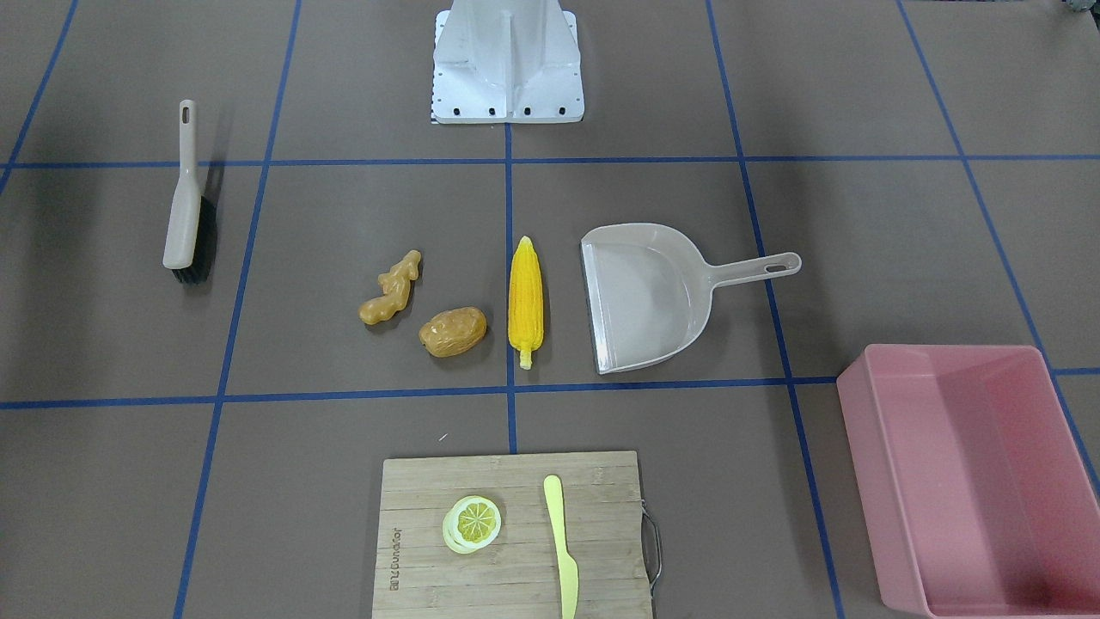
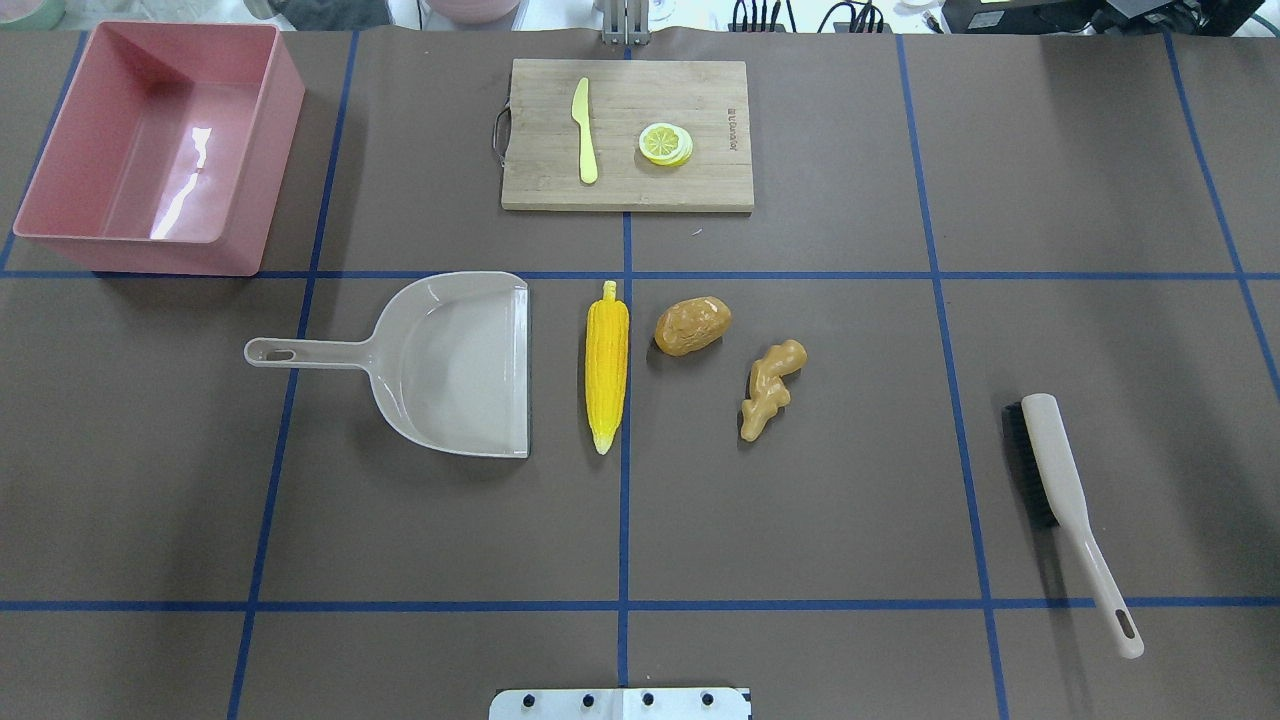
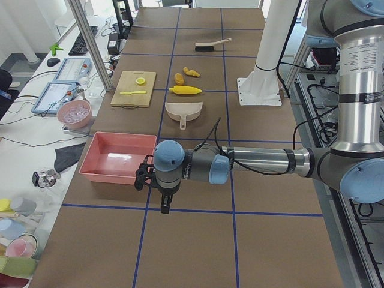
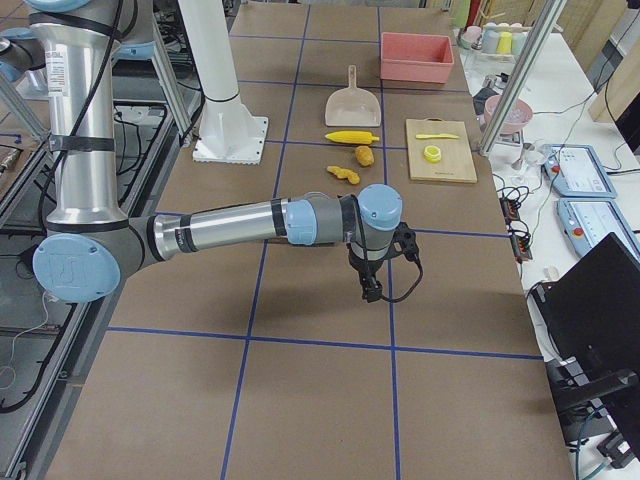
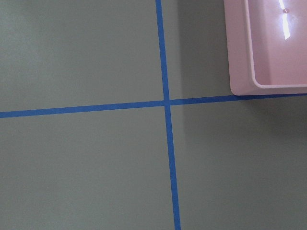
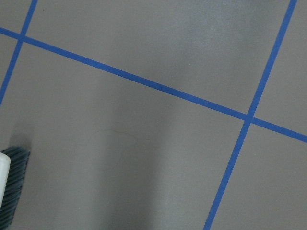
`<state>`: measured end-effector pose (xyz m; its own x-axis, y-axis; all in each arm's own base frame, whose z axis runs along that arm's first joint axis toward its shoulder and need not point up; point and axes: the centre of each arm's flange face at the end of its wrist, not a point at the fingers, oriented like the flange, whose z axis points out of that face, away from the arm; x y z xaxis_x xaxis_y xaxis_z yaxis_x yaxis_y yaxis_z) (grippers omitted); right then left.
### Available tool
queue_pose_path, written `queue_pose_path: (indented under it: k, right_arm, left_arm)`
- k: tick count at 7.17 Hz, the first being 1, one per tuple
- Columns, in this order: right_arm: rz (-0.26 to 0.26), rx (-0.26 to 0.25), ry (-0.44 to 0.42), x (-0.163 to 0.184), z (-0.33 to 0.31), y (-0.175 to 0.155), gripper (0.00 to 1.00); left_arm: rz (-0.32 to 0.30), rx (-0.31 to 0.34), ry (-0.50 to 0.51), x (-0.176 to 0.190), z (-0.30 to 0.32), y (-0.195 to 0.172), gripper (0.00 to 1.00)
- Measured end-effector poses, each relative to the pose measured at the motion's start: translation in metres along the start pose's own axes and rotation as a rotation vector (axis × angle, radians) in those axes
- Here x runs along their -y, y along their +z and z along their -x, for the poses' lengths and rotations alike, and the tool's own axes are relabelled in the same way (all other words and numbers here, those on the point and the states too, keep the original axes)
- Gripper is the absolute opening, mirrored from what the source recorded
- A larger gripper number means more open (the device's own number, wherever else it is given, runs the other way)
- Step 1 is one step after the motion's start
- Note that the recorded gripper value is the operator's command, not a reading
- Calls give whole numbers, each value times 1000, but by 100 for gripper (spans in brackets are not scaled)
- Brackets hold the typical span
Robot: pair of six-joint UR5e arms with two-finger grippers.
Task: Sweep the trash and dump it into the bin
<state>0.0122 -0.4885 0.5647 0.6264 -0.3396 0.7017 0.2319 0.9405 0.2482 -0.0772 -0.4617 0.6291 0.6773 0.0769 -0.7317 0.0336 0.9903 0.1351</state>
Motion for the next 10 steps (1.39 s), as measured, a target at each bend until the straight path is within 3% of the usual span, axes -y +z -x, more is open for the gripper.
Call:
queue_pose_path:
  k: [4,8,10]
  right_arm:
    - [6,7,60,2,8,3,100]
    - [5,10,72,-6,18,-1,100]
    - [6,14,161,-22,41,-5,100]
  left_arm:
    - [-12,-9,16,5,-5,-4,98]
    - [-90,-9,88,12,-8,-7,98]
    - [-91,-13,44,8,-2,-4,98]
